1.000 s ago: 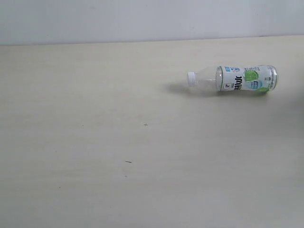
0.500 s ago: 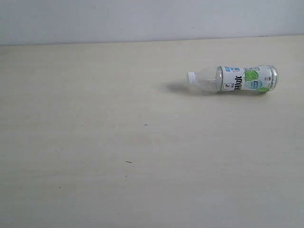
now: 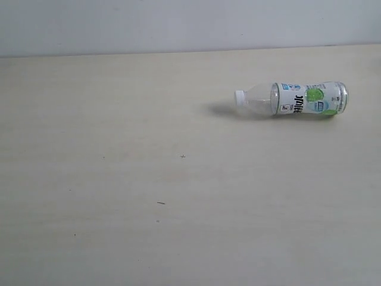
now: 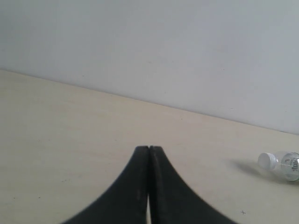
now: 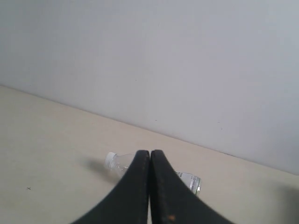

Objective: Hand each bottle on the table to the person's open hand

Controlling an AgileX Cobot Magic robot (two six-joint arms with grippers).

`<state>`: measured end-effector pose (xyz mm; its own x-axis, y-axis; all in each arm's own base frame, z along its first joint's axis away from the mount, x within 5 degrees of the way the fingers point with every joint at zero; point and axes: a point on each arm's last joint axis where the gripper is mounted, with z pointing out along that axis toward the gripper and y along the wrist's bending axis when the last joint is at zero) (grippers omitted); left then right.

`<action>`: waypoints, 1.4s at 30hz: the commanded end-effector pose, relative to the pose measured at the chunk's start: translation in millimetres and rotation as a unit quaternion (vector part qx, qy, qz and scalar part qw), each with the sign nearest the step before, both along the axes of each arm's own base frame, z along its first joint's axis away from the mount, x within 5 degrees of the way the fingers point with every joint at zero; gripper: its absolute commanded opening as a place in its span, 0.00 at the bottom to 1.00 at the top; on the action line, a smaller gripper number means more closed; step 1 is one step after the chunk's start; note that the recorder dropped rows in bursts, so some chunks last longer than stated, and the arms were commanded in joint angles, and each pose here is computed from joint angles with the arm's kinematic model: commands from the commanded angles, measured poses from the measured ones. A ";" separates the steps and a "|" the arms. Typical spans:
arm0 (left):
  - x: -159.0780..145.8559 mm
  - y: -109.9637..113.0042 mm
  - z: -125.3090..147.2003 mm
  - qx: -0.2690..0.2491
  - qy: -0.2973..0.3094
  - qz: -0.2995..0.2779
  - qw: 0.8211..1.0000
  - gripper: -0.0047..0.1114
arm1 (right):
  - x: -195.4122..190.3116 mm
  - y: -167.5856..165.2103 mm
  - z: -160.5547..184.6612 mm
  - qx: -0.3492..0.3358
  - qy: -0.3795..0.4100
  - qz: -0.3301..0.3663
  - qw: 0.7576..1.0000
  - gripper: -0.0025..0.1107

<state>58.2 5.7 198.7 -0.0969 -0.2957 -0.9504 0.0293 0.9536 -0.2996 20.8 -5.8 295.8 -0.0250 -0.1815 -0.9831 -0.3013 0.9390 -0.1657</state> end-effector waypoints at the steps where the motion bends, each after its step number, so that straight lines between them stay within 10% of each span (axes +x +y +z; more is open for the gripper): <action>1: -0.4 0.3 -0.7 0.000 -0.002 0.001 1.000 0.04 | 0.4 0.1 -0.7 -0.001 -0.006 -0.002 1.000 0.02; 42: -0.4 0.3 -0.7 0.000 -0.002 0.001 1.000 0.04 | 0.8 -0.9 0.4 0.014 -0.008 -0.008 1.000 0.02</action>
<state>58.2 5.7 198.7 -0.0969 -0.2957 -0.9504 0.0293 0.9536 -0.2996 20.8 -6.5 293.4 -0.0549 -0.1798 -0.9822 -0.2987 0.9416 -0.1557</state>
